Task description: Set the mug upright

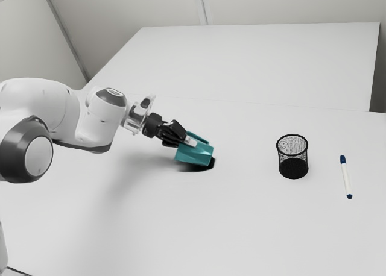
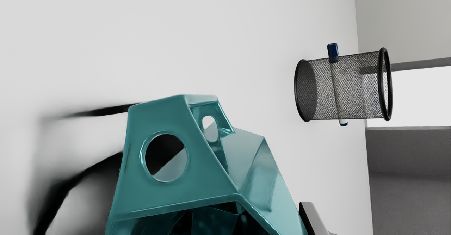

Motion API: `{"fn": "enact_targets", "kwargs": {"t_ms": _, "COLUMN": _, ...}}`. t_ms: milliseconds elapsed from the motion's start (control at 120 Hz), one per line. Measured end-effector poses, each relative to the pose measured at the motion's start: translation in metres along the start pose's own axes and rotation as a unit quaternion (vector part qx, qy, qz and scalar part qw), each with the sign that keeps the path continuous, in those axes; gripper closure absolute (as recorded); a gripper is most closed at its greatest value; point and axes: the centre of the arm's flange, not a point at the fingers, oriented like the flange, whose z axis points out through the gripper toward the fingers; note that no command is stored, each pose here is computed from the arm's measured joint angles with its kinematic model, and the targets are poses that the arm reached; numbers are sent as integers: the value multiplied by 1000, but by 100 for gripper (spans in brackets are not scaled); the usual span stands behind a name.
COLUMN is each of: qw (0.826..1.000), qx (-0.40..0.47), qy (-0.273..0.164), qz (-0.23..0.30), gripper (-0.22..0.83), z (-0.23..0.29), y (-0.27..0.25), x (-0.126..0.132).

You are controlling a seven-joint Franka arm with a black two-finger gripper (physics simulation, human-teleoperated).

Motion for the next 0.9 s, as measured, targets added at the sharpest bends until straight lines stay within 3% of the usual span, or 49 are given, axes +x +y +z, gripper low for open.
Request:
{"fn": "enact_targets", "kwargs": {"t_ms": 217, "qw": 1000, "qx": 10, "qy": 1, "qz": 25, "gripper": 75, "z": -17, "y": 21, "x": 1}}
{"fn": "enact_targets", "kwargs": {"t_ms": 533, "qw": 990, "qx": 106, "qy": -37, "qz": 80, "gripper": 75, "z": -38, "y": 50, "x": -14}}
{"fn": "enact_targets", "kwargs": {"t_ms": 717, "qw": 967, "qx": 201, "qy": -77, "qz": 136, "gripper": 76, "z": -35, "y": 83, "x": -26}}
{"fn": "enact_targets", "kwargs": {"t_ms": 900, "qw": 938, "qx": 293, "qy": -101, "qz": 155, "gripper": 78, "z": -40, "y": 91, "x": -30}}
